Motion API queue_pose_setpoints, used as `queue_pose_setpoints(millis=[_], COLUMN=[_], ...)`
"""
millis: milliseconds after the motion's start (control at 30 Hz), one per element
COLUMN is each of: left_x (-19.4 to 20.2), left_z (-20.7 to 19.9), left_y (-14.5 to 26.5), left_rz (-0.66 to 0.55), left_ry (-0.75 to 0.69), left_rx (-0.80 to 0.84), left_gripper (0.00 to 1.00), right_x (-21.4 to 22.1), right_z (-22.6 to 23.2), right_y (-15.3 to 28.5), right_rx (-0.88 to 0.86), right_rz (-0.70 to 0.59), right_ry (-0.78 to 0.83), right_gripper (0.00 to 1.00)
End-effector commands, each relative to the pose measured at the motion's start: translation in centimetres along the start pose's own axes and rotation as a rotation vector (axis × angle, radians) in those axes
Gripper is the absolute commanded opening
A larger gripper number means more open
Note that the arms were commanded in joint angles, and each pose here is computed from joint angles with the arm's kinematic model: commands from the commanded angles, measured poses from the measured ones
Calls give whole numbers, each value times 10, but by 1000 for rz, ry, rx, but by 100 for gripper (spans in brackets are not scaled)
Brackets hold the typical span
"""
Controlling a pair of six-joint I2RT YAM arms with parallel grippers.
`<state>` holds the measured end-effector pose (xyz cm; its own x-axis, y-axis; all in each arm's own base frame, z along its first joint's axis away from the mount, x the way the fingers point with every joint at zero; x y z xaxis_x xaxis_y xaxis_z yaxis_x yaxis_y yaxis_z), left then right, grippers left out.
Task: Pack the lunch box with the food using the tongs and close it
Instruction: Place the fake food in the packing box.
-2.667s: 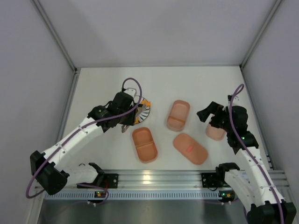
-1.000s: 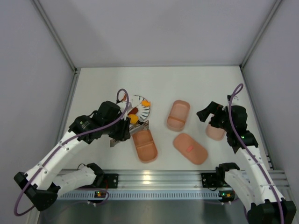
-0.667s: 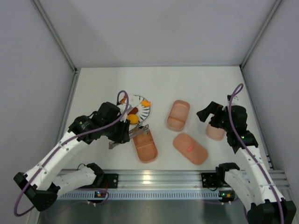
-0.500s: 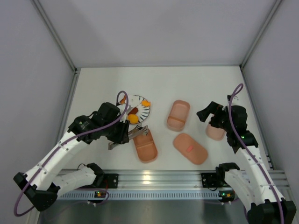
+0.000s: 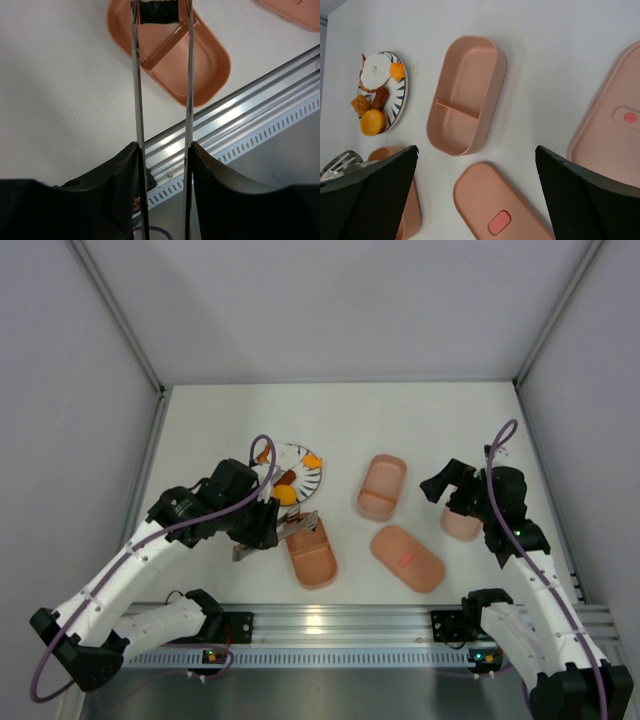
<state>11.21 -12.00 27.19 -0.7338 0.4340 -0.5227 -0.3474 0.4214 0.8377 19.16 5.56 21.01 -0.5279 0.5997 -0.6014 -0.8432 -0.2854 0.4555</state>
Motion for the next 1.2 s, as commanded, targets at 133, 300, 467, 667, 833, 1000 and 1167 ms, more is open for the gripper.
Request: queue_pose_setpoints(millis=[133,300,467,667,833,1000,1167], left_x=[-6,-7,-15,-45,-59,-54,-44], left_z=[-2,-2,1,6,15,27,30], left_y=[7,7,7,5,-13,-22,-30], left_rz=[-32,-40,-73,-155,-143,-118,-91], left_ry=[5,2,13,54,88,124,133], left_rx=[2,-2,-47,-158,-269,-408,-427], left_gripper=[55,57,58,55,54,53,53], right_x=[-7,-7,-8,-12,-14,-11,-9], right_z=[2,1,2,4,7,4,2], right_y=[-4,-5,-6,-6,-6,-7,-9], right_rx=[-30,-28,-31,-31,-40,-35,-39], right_rz=[-45,-44,-43,-42,-39,-31,-26], right_ry=[7,4,7,25,34,38,33], right_gripper=[100,99,99,99,99,99,99])
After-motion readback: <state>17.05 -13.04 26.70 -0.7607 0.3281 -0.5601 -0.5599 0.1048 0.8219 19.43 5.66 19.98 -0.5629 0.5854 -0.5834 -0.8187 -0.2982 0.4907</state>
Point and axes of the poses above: each gripper's point midway between its finger pads, its own y axis back along the fingers, its own z axis along the line the jaws close on, x = y × z, the point moved 9 cm from there along y, back along the fingers, and after that the axes turned 11 degrees about -y, right-handed, at the moved point
